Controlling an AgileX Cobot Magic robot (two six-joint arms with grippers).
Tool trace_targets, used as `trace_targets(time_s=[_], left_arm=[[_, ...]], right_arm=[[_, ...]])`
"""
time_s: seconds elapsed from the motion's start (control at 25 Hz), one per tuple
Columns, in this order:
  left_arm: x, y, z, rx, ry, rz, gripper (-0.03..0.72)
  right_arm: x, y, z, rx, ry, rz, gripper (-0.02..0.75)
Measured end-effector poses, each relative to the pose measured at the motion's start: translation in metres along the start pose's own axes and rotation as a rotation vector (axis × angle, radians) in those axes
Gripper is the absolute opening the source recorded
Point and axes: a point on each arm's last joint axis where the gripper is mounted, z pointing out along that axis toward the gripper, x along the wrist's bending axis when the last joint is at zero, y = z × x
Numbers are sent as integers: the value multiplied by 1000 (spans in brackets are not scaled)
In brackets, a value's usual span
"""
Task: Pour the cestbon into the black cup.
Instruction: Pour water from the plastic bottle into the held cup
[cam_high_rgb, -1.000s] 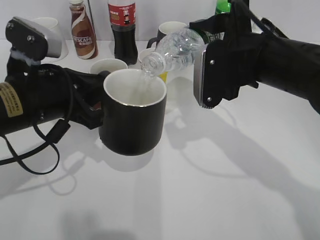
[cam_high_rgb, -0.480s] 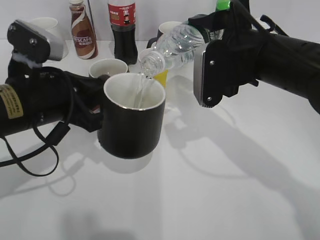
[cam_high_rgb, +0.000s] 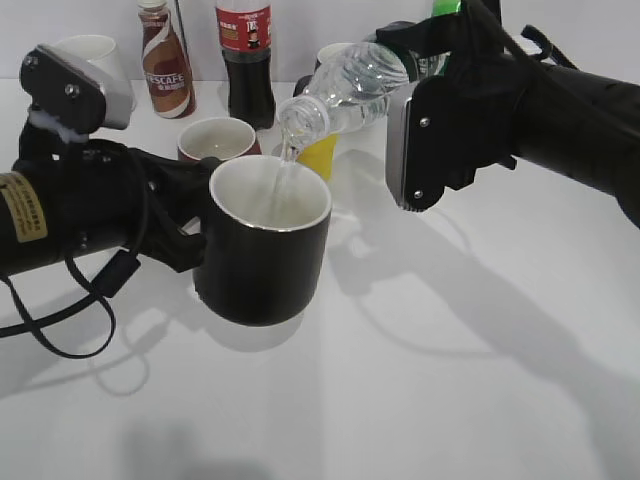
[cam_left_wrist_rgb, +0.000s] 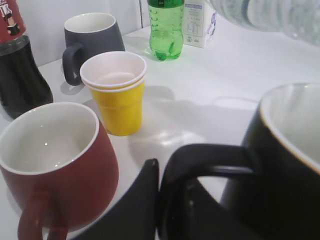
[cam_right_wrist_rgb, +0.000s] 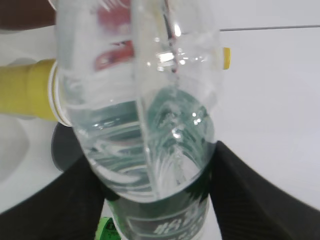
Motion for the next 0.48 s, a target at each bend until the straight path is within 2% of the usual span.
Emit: trace_targets(time_s=[0.2, 0.36, 0.48], left_arm=[[0, 0, 0, 3, -1, 4, 46], [0, 1, 0, -10, -3, 1, 46], [1, 4, 0, -51, 6, -32, 46]], right_arm=[[0, 0, 0, -1, -4, 14, 448], [0, 2, 0, -17, 1, 140, 448], [1, 5, 0, -53, 22, 305, 448]])
